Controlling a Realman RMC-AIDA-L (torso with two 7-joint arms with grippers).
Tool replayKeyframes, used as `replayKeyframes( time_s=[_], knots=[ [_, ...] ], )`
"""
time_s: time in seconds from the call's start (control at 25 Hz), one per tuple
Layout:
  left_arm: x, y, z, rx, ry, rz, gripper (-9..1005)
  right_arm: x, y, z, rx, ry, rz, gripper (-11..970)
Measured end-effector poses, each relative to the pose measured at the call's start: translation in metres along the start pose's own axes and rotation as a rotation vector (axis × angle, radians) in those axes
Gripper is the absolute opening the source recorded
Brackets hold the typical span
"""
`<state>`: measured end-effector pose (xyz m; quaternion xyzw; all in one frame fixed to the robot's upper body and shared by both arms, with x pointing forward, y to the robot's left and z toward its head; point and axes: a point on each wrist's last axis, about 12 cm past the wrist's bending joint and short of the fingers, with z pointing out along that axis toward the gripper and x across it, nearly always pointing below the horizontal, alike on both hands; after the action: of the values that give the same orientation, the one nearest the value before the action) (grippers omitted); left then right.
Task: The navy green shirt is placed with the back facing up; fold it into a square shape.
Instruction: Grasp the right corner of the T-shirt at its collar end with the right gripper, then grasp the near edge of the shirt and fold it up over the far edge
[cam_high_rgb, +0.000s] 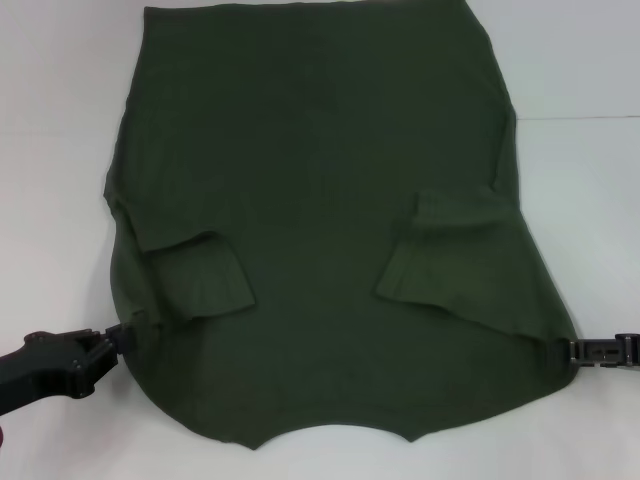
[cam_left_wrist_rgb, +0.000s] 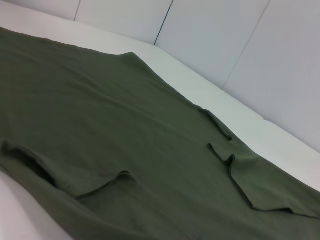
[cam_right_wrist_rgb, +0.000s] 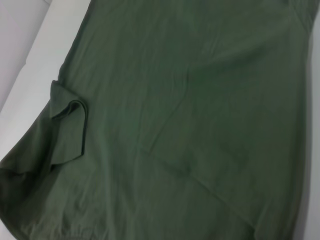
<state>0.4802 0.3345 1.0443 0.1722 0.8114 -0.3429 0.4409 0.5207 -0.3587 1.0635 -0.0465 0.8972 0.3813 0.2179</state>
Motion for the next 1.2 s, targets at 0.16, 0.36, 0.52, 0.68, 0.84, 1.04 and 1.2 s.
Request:
replayKeyframes(
  time_s=[0.16,0.36,0.52,0.68,0.84,1.04,1.2],
  knots=[
    [-0.0004,0.0000,0.0005,0.001,0.000,0.000,41,0.0006,-0.0004,-0.0002,0.002,0.002,0.006,826],
    [-0.0007,0.0000,0.0009,0.002,0.000,0.000,40,0.0021,-0.0050,-0.0055,0.014,-0.031,0.040,630],
    [-0.0005,0.0000,0.0007,0.001,0.000,0.002,40,0.0014,-0.0070,-0.0075,0.026,-0.037,0.056,457],
    [0.0000,0.0000,0.0004,0.000,0.000,0.002,40,0.0026,-0.0077,-0.0058,0.036,-0.029,0.060,268],
    [0.0003,0.0000,0.0001,0.000,0.000,0.003,40,0.0032,-0.0091,-0.0032,0.049,-0.028,0.066,165],
    [0.0002,0.0000,0.0001,0.000,0.000,0.003,41,0.0049,-0.0095,-0.0007,0.046,-0.027,0.062,36],
    [-0.0012,-0.0009,-0.0035,0.013,-0.027,-0.033,41,0.0066,-0.0085,-0.0052,0.014,-0.060,0.031,26]
  ],
)
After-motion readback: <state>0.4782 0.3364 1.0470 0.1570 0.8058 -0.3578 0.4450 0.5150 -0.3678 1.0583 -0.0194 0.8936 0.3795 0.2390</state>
